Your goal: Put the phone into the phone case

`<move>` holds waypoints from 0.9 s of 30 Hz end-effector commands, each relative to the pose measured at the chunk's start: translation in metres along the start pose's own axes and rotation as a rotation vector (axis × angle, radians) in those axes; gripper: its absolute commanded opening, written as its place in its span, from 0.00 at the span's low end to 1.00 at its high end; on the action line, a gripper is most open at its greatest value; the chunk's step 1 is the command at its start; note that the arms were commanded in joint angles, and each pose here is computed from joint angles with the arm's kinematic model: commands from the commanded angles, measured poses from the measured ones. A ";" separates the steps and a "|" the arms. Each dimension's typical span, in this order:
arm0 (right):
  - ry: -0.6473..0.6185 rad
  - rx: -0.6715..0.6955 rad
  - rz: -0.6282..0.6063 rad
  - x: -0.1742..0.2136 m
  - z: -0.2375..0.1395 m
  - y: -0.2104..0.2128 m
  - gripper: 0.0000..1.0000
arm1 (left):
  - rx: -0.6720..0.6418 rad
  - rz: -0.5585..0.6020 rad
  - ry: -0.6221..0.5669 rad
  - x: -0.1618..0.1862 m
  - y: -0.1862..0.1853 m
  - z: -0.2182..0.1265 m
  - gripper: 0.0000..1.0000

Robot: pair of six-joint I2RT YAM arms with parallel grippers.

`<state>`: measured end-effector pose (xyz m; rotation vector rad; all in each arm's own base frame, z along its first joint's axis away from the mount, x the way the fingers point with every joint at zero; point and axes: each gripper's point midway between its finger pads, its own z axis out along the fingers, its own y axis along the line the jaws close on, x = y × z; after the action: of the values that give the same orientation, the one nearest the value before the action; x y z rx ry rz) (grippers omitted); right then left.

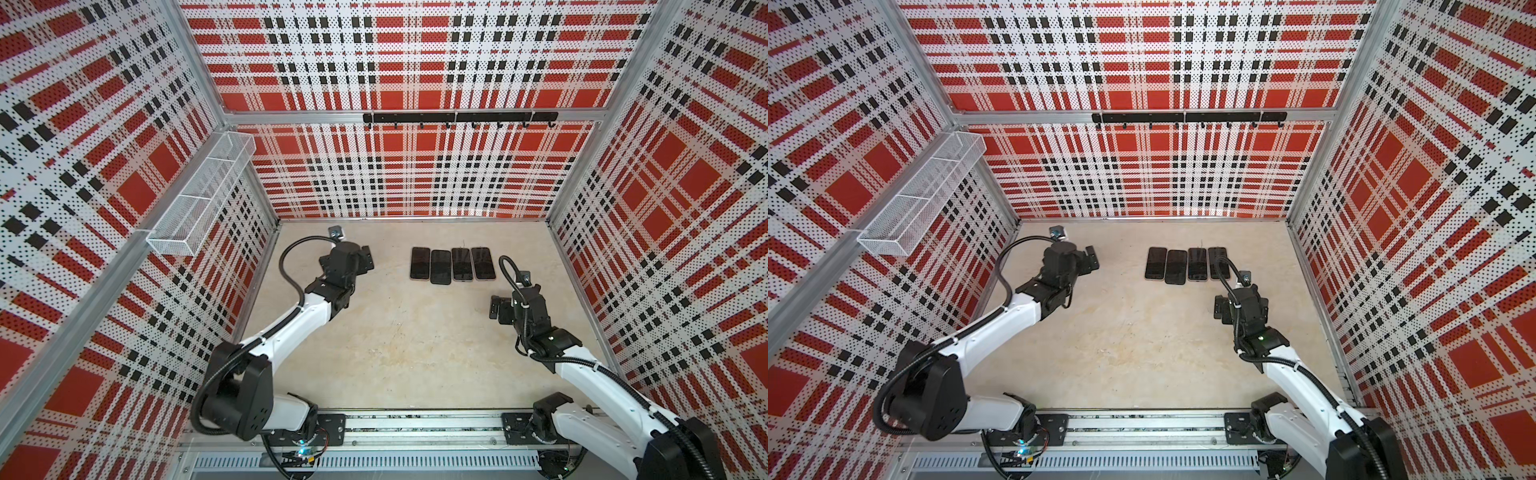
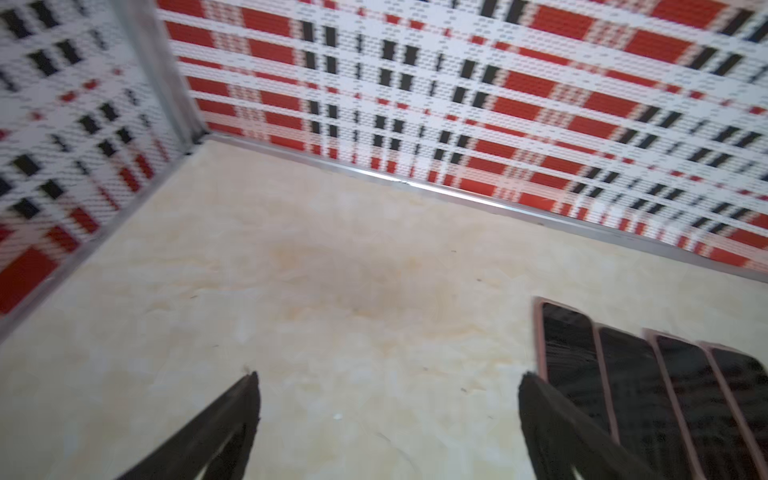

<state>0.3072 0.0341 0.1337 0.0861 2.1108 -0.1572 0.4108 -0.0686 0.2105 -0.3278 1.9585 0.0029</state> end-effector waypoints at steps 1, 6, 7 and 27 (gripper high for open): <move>-0.164 0.113 0.000 -0.021 0.001 -0.021 1.00 | -0.108 -0.006 -0.076 0.000 0.043 -0.011 0.98; -0.222 0.159 -0.014 -0.013 0.005 -0.030 1.00 | -0.189 -0.014 -0.156 0.013 0.083 -0.023 0.98; -0.228 0.172 -0.014 -0.011 0.006 -0.033 1.00 | -0.196 -0.016 -0.173 0.015 0.088 -0.023 0.98; -0.386 0.134 0.013 -0.036 0.036 -0.030 1.00 | -0.212 0.045 -0.319 0.030 0.135 0.026 0.98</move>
<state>0.3383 -0.0048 0.1216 0.1451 1.8153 -0.3237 0.3799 0.0627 0.1327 -0.4541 1.7199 0.3023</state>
